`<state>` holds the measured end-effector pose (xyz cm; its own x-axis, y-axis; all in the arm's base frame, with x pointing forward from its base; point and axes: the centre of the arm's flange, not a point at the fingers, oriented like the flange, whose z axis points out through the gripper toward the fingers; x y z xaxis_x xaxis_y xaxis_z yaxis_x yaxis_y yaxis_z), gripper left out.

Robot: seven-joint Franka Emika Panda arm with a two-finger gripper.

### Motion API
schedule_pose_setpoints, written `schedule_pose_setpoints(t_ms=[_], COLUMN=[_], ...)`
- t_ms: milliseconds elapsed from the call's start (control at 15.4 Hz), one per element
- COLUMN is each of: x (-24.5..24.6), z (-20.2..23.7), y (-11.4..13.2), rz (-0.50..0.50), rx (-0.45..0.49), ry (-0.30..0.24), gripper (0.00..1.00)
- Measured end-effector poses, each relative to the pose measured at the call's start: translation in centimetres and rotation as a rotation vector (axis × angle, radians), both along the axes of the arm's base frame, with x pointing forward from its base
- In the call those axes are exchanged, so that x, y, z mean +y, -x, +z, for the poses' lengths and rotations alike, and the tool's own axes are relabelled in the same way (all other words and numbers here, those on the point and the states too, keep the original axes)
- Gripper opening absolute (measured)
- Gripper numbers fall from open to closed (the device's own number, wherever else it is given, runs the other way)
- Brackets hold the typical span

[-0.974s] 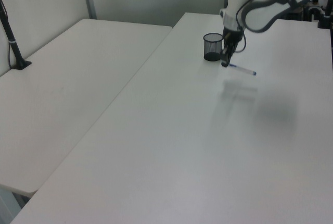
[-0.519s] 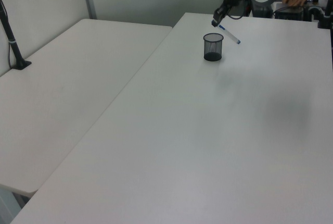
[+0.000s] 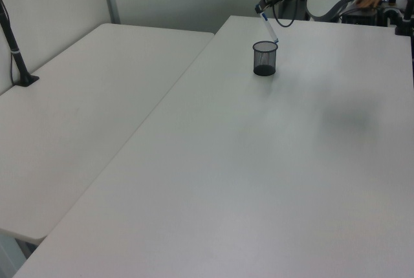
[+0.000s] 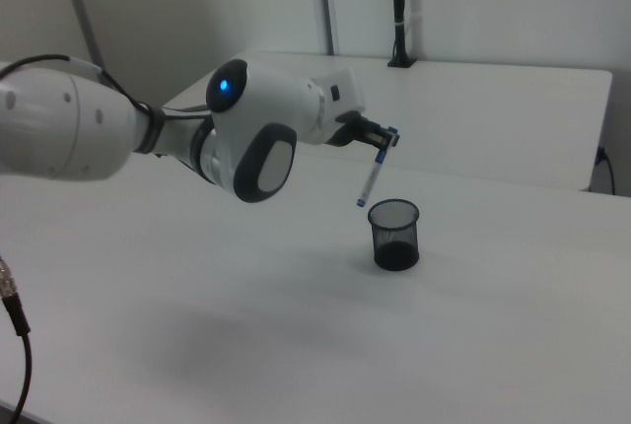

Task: Insert the marker
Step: 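Lift the marker and carry it over the black mesh cup, then lower the marker into the cup and open the gripper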

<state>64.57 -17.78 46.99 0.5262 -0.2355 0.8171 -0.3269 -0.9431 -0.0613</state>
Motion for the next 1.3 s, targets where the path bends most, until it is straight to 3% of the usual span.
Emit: schedule_pose_setpoints(t_ms=[195,389,714,1168,1298], x=[-1.0,-1.7,-2.0,-2.7,-2.6], z=[-0.9,-1.4,-4.0,-7.4,-7.9], y=[-0.9,-2.1,-2.8,-2.1,-1.9], rz=[-0.044,-0.069,-0.073,0.003,0.013], rx=[-0.089,-0.112,-0.144,-0.045,-0.029], ry=[-0.019,-0.041,-0.017,0.109,0.12], gripper=[0.18,0.18,0.18,0.19,0.2])
